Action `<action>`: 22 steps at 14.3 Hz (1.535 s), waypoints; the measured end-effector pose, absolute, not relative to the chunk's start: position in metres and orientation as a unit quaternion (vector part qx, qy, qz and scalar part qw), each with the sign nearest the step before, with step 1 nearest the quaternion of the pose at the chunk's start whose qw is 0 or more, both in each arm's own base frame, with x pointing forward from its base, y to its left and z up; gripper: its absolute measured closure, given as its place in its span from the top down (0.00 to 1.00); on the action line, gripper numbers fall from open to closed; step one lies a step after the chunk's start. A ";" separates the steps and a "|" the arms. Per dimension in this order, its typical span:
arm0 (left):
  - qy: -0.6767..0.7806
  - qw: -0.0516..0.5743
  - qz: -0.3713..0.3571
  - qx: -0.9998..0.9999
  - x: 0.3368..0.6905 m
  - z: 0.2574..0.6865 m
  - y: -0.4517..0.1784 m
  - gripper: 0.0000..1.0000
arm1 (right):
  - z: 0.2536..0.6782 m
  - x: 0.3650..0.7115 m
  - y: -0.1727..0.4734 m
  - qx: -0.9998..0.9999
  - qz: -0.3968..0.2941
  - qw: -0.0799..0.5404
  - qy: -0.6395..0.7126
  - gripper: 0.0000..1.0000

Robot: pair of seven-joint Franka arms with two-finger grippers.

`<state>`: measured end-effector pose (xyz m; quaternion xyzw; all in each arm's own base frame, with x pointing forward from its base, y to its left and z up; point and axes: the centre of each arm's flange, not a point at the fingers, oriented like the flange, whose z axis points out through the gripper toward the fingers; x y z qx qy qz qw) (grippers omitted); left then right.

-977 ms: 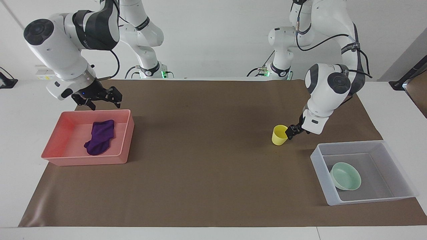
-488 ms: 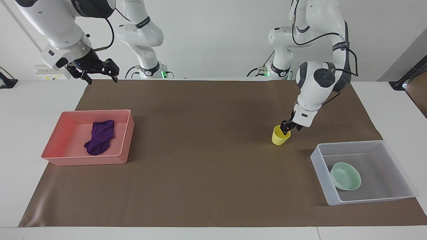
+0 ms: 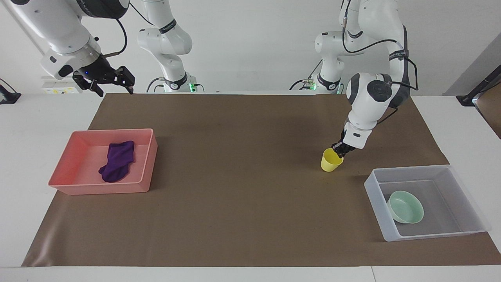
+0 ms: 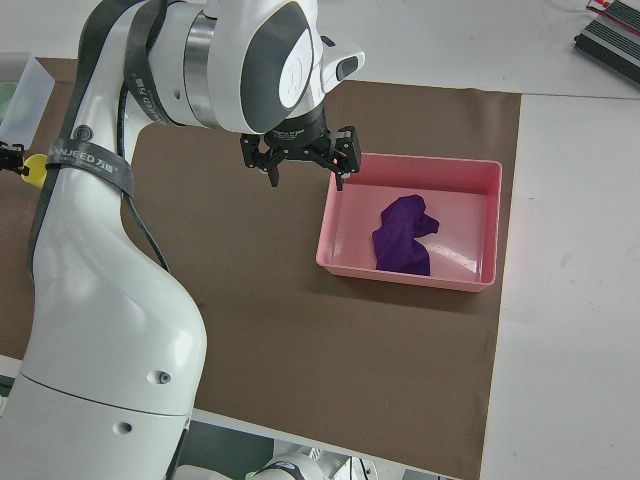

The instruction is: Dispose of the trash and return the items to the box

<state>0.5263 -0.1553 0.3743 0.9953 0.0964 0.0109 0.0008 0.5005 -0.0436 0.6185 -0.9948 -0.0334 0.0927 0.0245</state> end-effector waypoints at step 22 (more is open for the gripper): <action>0.261 0.034 0.065 0.963 0.706 0.384 0.050 0.07 | 0.622 0.508 -0.038 -0.997 0.064 0.017 -0.046 1.00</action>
